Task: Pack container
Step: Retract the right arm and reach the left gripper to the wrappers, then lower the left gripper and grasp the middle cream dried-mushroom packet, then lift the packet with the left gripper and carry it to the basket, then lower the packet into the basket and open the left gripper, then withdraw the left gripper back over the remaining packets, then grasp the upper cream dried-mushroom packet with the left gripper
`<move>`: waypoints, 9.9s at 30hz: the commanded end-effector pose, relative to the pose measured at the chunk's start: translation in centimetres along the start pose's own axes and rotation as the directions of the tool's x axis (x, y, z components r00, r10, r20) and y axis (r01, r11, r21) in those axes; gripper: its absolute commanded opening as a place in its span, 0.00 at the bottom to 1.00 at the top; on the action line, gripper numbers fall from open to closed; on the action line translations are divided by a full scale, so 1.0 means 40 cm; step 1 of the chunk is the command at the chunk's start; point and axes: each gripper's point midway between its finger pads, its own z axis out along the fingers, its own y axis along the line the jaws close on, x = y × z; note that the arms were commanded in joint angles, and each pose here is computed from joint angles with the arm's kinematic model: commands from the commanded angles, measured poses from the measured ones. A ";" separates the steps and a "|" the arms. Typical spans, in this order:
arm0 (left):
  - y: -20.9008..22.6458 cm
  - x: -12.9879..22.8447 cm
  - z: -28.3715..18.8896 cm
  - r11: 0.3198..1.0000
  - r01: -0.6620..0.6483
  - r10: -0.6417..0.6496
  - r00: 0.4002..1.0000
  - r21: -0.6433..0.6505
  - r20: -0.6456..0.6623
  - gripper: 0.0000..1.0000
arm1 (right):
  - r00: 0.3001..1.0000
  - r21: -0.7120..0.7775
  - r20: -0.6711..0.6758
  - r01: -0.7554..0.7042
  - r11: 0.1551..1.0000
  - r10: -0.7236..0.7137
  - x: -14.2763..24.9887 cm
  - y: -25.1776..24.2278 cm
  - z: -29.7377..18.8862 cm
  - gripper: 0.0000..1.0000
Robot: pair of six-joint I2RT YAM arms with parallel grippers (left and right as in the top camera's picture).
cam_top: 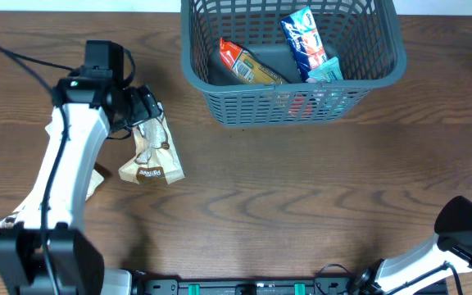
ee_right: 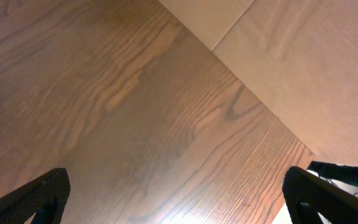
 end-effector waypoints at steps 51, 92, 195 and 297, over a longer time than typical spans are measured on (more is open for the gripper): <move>-0.015 0.071 0.236 0.987 -0.158 0.160 0.967 0.030 -0.197 0.99 | 0.999 -0.104 0.050 0.002 0.995 0.003 -0.056 -0.038 0.054 0.99; 0.067 0.173 0.322 0.980 -0.192 0.172 0.954 -0.059 -0.246 0.99 | 0.999 -0.127 0.049 0.007 0.992 -0.001 -0.055 -0.028 0.053 0.99; -0.714 -0.121 -0.370 0.726 -0.617 0.220 0.625 0.302 0.749 0.06 | 0.999 -0.262 -0.049 0.008 0.965 -0.022 0.006 0.029 0.041 0.99; 0.254 -0.237 -0.006 0.901 -0.428 0.417 0.899 -0.064 -0.134 0.99 | 0.995 -0.261 -0.090 0.007 0.965 -0.032 0.033 0.028 0.039 0.99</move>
